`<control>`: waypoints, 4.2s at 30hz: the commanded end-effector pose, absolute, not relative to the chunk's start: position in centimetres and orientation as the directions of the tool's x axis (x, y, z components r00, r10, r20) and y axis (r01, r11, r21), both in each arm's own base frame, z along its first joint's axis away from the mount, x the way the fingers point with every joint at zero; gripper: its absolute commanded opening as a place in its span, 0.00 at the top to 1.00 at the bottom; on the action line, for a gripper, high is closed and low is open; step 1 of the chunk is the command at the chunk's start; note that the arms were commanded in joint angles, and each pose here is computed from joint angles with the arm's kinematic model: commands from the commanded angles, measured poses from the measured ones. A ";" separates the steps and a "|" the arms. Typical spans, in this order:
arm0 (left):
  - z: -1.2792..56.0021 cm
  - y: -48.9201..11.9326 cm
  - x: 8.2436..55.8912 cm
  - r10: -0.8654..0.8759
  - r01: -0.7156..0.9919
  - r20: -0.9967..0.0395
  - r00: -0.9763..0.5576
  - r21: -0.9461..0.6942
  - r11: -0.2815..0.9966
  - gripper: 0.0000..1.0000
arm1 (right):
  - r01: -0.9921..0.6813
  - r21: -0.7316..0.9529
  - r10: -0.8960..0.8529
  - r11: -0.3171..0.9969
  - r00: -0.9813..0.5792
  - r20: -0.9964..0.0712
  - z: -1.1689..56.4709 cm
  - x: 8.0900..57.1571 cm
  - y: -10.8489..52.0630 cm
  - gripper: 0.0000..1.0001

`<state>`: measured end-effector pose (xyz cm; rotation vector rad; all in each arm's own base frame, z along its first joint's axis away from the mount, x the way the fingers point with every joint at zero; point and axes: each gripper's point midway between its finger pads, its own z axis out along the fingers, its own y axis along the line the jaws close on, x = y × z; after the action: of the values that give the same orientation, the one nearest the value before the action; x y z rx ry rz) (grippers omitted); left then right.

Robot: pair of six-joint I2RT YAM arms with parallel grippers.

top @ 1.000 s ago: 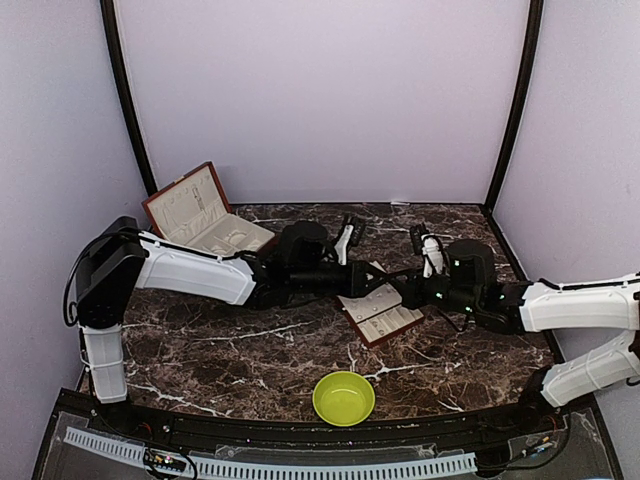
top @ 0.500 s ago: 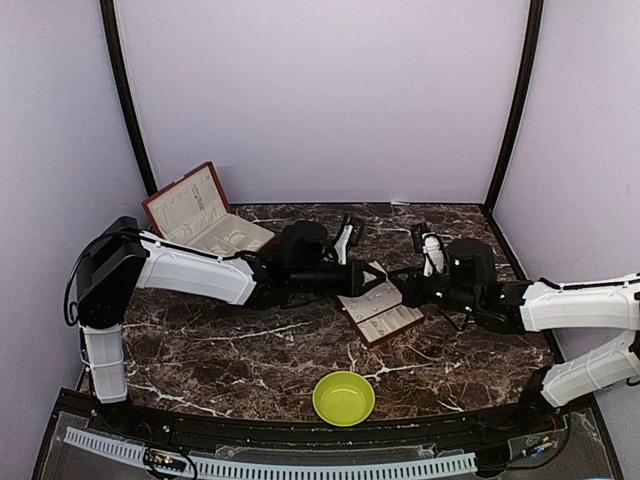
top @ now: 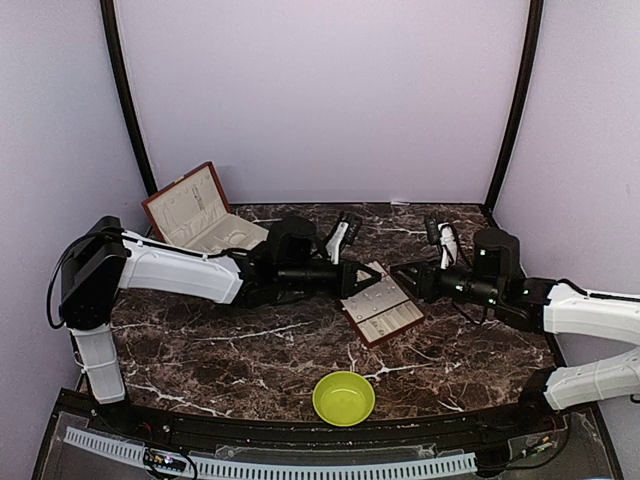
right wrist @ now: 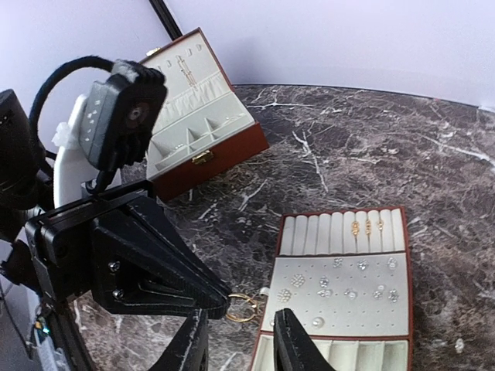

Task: Organize the mixed jewelry
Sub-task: Pass from the right arm to the left, then pass from the left arm to the right, then place the ring in the ring tray.

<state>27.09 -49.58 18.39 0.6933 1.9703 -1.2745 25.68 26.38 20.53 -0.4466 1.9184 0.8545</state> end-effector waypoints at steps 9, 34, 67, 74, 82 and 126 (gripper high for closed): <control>26.2 -47.2 21.1 0.076 0.902 -0.899 -0.431 -0.430 0.039 1.00 | -0.801 0.531 0.027 0.275 -0.546 -0.837 25.8 20.7 29.1 0.57; 27.2 -46.4 19.5 0.058 0.910 -0.910 -0.411 -0.413 -0.033 1.00 | -0.781 0.594 0.002 0.193 -0.605 -0.796 24.9 19.9 30.0 0.86; 25.6 -44.3 24.2 0.057 0.888 -0.911 -0.408 -0.381 0.259 0.33 | -0.728 0.469 -0.024 0.500 -0.553 -0.833 23.4 23.8 27.7 1.00; 26.6 -38.9 28.2 0.030 0.839 -0.922 -0.387 -0.338 0.427 0.32 | -0.634 0.406 -0.073 0.658 -0.590 -0.804 20.8 26.5 26.3 1.00; 27.0 -31.1 32.5 0.103 0.755 -0.917 -0.385 -0.249 0.606 0.28 | -0.551 0.365 -0.079 0.750 -0.623 -0.778 18.1 30.5 25.3 1.00; 26.5 -22.9 34.3 0.183 0.664 -0.909 -0.375 -0.126 0.737 0.27 | -0.402 0.046 -0.271 0.914 -0.692 -0.669 6.4 44.2 26.2 1.00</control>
<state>34.90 -23.50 26.04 0.6449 1.9309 -0.6079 42.98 26.45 5.88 -0.4825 2.3995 0.2671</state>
